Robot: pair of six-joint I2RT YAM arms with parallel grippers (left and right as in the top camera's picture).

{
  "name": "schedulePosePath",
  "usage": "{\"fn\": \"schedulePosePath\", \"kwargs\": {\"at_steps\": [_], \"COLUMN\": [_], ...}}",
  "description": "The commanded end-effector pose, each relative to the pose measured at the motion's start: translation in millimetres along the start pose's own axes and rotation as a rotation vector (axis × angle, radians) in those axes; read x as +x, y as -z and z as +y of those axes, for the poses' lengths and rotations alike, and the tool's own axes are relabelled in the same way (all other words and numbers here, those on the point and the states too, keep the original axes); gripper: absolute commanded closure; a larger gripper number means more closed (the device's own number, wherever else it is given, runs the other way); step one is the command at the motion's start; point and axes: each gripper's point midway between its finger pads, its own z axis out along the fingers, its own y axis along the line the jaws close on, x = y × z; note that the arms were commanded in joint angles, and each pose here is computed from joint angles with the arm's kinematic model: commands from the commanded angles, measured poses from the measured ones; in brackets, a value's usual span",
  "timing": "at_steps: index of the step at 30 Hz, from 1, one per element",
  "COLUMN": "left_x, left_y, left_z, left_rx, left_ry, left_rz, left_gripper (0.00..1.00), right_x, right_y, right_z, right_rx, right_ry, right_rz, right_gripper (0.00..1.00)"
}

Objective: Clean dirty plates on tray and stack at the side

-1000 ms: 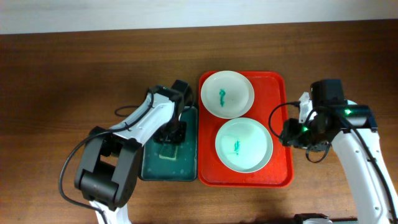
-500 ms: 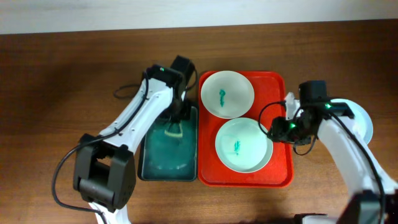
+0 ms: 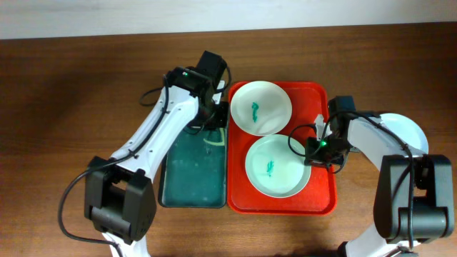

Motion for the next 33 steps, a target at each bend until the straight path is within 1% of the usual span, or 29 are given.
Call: {"fn": "schedulePosePath", "kwargs": {"at_steps": [1,4,7,10,14,18,20,21,23,26,27,30,31,33], "left_x": [-3,1,11,28,53,65,57,47,32,26,24,26,33,47], "left_y": [7,-7,-37,-72,-110,-146,-148,-144,-136,-129,-128,-129,-133,-141], "left_z": [-44,-80,-115,-134,-153,-138,-114,-90,-51,-29,-26,-30,-40,-74], "left_rx": [0.087,0.115,0.132,0.135,0.201,0.140,0.027,-0.103,-0.312,-0.423,-0.441,-0.417,-0.355,-0.151], "left_ry": [-0.088,-0.172,-0.233,-0.217,-0.240,-0.226,-0.214,-0.197,-0.192,-0.198,-0.200,-0.197,-0.191,-0.169], "left_rz": [-0.053,-0.069,-0.050,0.017,0.130,0.198,0.174,0.134,0.070,0.045,0.038,0.048,0.077,0.150], "left_gripper": [1.00,1.00,1.00,1.00,1.00,1.00,1.00,1.00,1.00,1.00,1.00,1.00,1.00,1.00], "right_x": [18,21,22,22,23,24,25,26,26,26,26,26,26,26], "right_y": [-16,-21,-21,-21,-21,-21,-21,-21,-21,-21,-21,-21,-21,-21], "right_z": [-11,-13,-13,-13,-13,-13,-13,-13,-13,-13,-13,-13,-13,-13], "right_rx": [0.027,0.027,0.027,0.027,0.028,0.028,0.028,0.029,0.029,0.029,0.029,0.029,0.029,0.029], "right_ry": [-0.053,-0.053,-0.053,-0.054,-0.055,-0.055,-0.057,-0.058,-0.058,-0.058,-0.058,-0.058,-0.058,-0.058], "right_rz": [0.054,0.054,0.055,0.058,0.062,0.063,0.069,0.072,0.072,0.073,0.073,0.073,0.073,0.073], "right_gripper": [0.96,0.96,0.96,0.95,0.95,0.95,0.95,0.95,0.95,0.95,0.95,0.95,0.95,0.95]}}
